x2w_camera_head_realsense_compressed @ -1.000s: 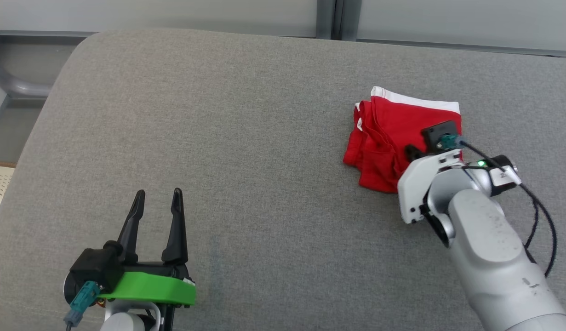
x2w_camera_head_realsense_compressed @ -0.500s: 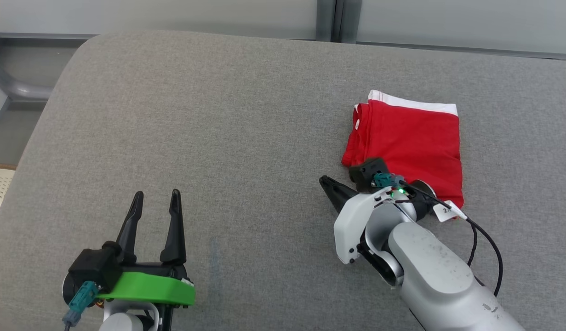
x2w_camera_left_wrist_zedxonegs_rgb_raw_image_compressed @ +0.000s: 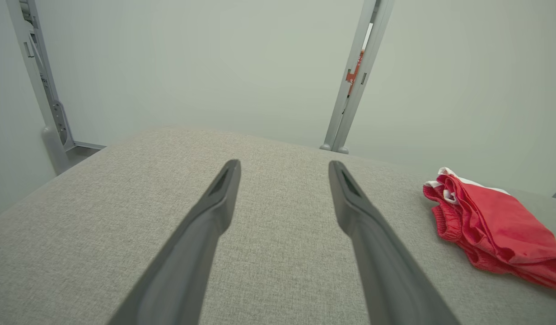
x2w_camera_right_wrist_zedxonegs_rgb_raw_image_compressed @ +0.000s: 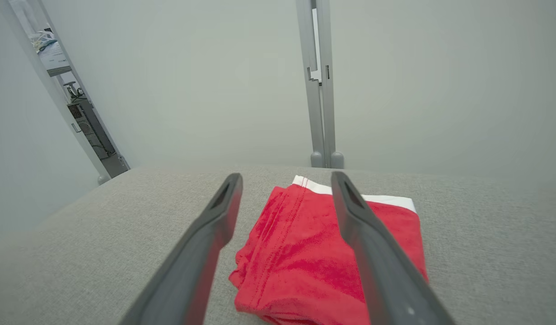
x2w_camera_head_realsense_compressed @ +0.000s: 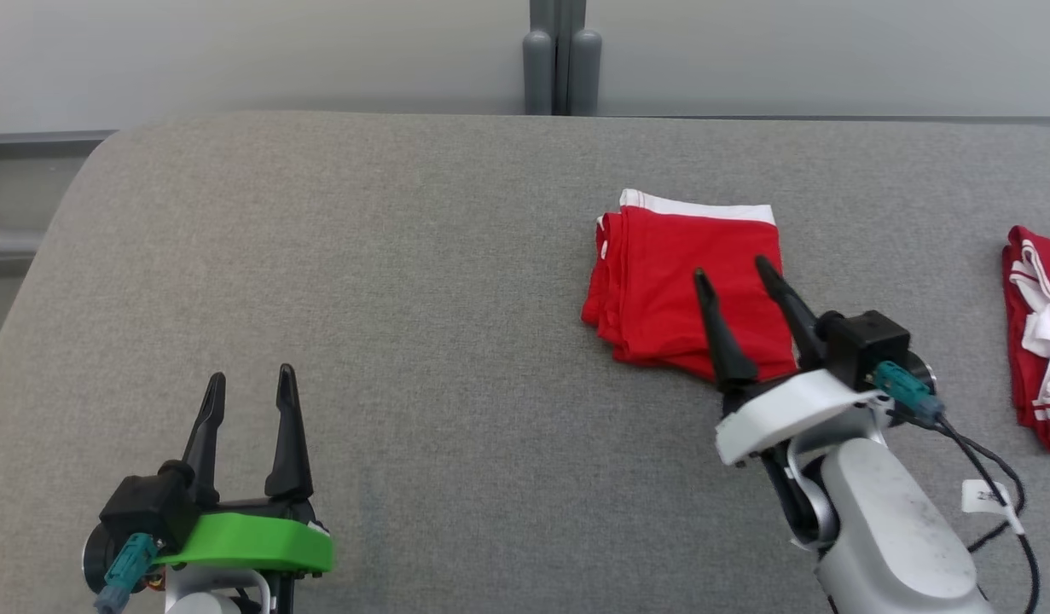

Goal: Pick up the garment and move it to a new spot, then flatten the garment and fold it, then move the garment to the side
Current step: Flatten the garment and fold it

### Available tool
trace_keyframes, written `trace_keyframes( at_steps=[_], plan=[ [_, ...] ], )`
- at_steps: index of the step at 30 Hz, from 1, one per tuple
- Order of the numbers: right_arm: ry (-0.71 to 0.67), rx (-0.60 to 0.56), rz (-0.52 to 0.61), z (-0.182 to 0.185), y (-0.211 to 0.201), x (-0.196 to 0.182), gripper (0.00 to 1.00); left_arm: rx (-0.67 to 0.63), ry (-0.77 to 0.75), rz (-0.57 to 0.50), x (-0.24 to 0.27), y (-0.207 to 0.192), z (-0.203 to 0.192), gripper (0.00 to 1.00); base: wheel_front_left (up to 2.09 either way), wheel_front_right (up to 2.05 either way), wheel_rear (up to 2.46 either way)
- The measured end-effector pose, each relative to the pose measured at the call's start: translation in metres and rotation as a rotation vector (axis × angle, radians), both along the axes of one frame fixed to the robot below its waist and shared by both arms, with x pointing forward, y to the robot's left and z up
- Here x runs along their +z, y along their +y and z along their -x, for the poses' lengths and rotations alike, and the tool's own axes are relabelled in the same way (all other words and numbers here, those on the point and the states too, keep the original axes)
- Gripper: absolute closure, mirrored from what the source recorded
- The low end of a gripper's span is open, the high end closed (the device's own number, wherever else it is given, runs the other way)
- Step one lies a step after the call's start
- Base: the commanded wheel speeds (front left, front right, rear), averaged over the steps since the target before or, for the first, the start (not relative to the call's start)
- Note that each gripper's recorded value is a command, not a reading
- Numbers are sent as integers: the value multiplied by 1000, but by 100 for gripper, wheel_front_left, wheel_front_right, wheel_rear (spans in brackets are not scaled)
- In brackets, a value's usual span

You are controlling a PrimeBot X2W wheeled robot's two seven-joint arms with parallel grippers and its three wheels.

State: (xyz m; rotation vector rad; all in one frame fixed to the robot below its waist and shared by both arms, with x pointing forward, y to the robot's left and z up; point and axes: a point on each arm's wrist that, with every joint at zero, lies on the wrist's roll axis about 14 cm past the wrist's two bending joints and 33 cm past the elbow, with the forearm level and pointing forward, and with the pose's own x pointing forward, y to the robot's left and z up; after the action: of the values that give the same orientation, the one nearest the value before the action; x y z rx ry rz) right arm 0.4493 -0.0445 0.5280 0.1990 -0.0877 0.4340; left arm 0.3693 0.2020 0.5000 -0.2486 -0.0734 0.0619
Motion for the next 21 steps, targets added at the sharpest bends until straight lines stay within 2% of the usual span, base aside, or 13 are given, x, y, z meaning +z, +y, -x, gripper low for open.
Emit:
trace_keyframes(
  at_steps=[4, 7, 17, 21],
  plan=[
    [-15, -179, 10, 9, -62, -1, 0, -27, -5, -11, 1, -8, -2, 0, 0, 0, 0],
    [-4, -270, 34, 22, -95, -7, 0, -51, -9, -24, 3, -15, -4, 0, 0, 0, 0],
    [67, -379, 74, 54, -145, -29, 0, -140, -20, -18, 6, -41, -13, 0, 0, 0, 0],
    [94, -386, 72, 63, -149, -36, 0, -153, -13, -16, 4, -45, -13, 0, 0, 0, 0]
  ],
)
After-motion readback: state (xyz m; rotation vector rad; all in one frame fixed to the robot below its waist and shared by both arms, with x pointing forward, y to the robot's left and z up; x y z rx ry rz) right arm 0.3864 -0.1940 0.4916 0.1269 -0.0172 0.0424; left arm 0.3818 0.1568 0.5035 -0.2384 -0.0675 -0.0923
